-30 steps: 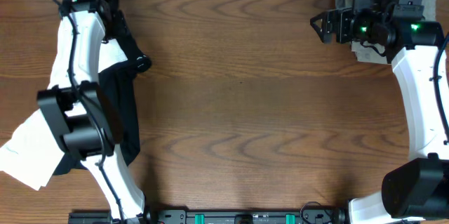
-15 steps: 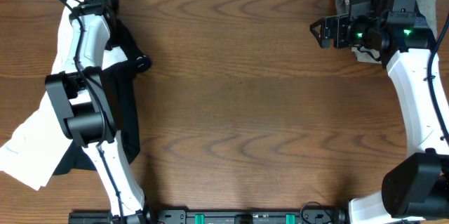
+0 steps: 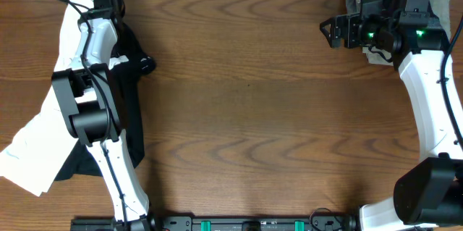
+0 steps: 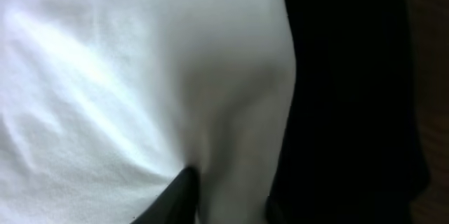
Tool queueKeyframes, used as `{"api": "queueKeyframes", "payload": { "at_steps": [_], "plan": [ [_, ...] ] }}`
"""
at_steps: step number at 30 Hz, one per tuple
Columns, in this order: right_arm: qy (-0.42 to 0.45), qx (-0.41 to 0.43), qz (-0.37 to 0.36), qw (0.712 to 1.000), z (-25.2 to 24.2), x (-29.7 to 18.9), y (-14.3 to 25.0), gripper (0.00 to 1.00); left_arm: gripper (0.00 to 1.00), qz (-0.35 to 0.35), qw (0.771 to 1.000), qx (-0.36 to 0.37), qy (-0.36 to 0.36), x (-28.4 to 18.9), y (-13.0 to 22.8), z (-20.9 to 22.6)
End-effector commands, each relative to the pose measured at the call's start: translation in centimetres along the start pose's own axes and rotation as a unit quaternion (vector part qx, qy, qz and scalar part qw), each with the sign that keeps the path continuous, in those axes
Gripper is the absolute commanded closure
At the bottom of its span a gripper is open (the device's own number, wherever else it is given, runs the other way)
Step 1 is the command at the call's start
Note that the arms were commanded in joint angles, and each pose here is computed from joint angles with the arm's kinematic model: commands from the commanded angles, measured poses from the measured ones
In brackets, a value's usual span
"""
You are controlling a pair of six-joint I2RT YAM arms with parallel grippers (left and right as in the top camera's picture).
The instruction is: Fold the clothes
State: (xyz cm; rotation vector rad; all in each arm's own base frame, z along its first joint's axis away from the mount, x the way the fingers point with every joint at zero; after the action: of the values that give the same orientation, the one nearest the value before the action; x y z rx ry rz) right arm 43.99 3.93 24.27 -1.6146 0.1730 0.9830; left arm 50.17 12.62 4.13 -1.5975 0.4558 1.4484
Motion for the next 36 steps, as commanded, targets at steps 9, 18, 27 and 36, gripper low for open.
{"api": "queueKeyframes", "payload": {
  "at_steps": [9,18,27,36],
  "plan": [
    [-0.01,-0.012,-0.001,1.0,0.8,0.5,-0.2,0.04,0.81,-0.008,1.0,0.001,-0.004,-1.3,-0.7,0.4],
    [-0.01,-0.012,-0.002,1.0,0.8,0.5,-0.2,0.04,0.81,-0.043,0.999,-0.009,0.011,-5.0,-2.3,0.7],
    [-0.011,-0.012,-0.002,1.0,0.9,0.5,-0.2,0.04,0.81,-0.03,1.0,-0.005,0.005,-5.1,-1.8,1.0],
    [-0.011,-0.012,-0.002,1.0,0.9,0.5,-0.2,0.05,0.94,-0.038,0.999,-0.016,0.01,-7.0,-2.0,1.0]
  ]
}}
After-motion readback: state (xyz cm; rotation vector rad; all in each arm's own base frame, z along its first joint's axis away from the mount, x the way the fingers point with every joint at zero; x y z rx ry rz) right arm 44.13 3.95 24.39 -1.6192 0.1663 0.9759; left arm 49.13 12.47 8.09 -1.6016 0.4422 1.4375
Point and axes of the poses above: each gripper's point midway between its finger pads, its own x axis out along the fingers, its own z axis along the line the jaws close on, y = z × x, the point moved 3 cm from there along -x, back along the fingers, and after that the axes turned 15 degrees about -x, right-handed, at the moved point
